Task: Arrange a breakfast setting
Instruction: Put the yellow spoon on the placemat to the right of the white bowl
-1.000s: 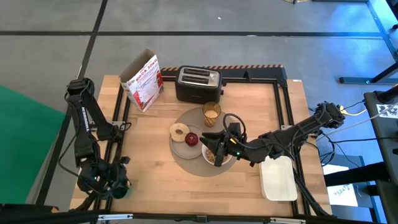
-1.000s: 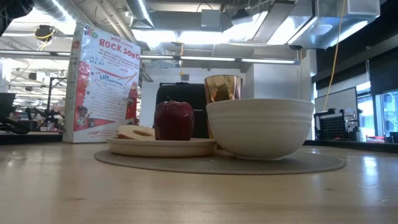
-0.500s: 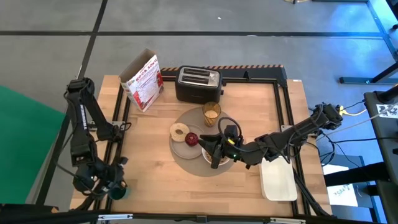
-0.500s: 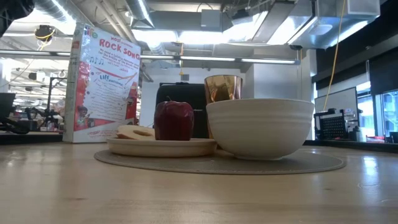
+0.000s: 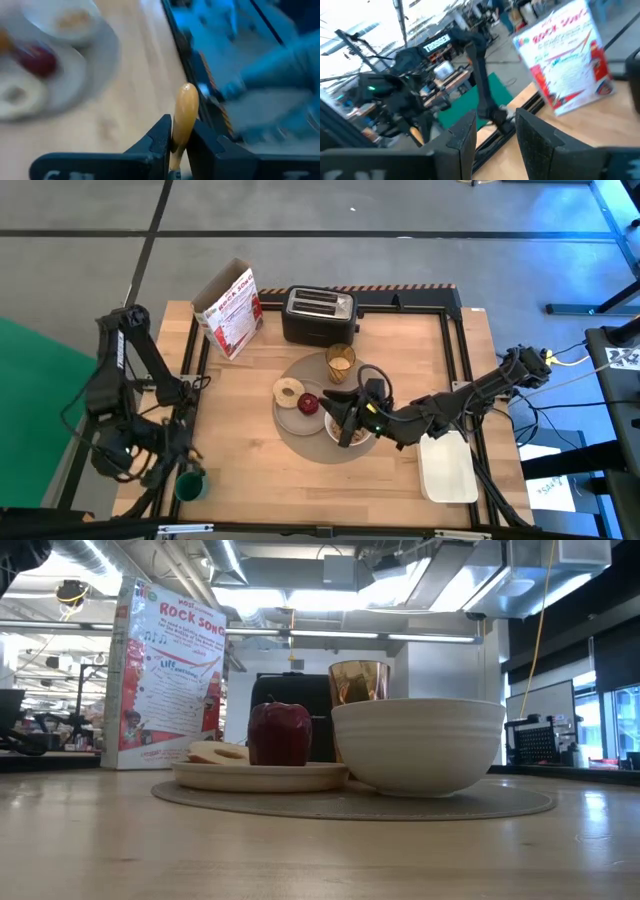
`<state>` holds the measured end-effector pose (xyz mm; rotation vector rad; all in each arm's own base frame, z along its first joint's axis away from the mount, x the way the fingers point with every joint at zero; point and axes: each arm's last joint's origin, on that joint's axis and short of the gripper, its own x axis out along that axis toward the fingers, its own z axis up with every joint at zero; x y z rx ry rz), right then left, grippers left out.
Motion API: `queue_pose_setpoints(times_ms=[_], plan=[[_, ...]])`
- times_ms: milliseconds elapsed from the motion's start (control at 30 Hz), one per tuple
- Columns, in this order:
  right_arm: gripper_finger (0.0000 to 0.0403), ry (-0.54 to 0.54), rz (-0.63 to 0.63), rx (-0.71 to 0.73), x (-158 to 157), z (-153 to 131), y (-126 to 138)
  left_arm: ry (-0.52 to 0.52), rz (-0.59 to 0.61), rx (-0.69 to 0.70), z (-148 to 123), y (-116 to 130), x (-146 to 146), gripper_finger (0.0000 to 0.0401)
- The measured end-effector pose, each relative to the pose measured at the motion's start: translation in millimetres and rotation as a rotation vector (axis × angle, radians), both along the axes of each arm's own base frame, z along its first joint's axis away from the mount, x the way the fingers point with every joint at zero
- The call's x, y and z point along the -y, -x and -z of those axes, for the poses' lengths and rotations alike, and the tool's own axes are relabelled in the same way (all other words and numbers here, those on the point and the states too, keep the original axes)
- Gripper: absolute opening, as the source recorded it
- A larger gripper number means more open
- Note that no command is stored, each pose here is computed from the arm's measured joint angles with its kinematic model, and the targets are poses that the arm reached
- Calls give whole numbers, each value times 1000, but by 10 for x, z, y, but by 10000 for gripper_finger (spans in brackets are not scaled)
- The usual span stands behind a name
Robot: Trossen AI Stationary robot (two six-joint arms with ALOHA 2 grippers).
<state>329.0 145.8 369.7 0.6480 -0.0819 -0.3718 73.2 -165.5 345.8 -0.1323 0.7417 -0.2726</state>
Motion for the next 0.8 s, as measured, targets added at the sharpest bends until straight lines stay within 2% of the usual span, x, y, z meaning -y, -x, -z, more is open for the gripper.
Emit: queue_pose_setpoints(times_ms=[133, 300, 433, 533, 633, 800], plan=[[127, 84, 50, 9, 45, -116, 66, -54, -160, 189, -362, -69, -187, 43], [127, 195, 49, -11, 95, -243, 163, -93, -519, 505, -713, -171, -401, 36], [127, 207, 23, -11, 197, -247, 112, -144, -830, 697, -818, -272, -537, 35], [127, 184, -89, 12, 413, -245, -5, -109, -1013, 729, -845, -420, -668, 34], [127, 175, -138, 18, 699, -230, -118, -54, -1199, 757, -860, -625, -793, 34], [127, 138, -173, 41, 1191, -235, -213, -23, -1320, 761, -913, -892, -883, 33]])
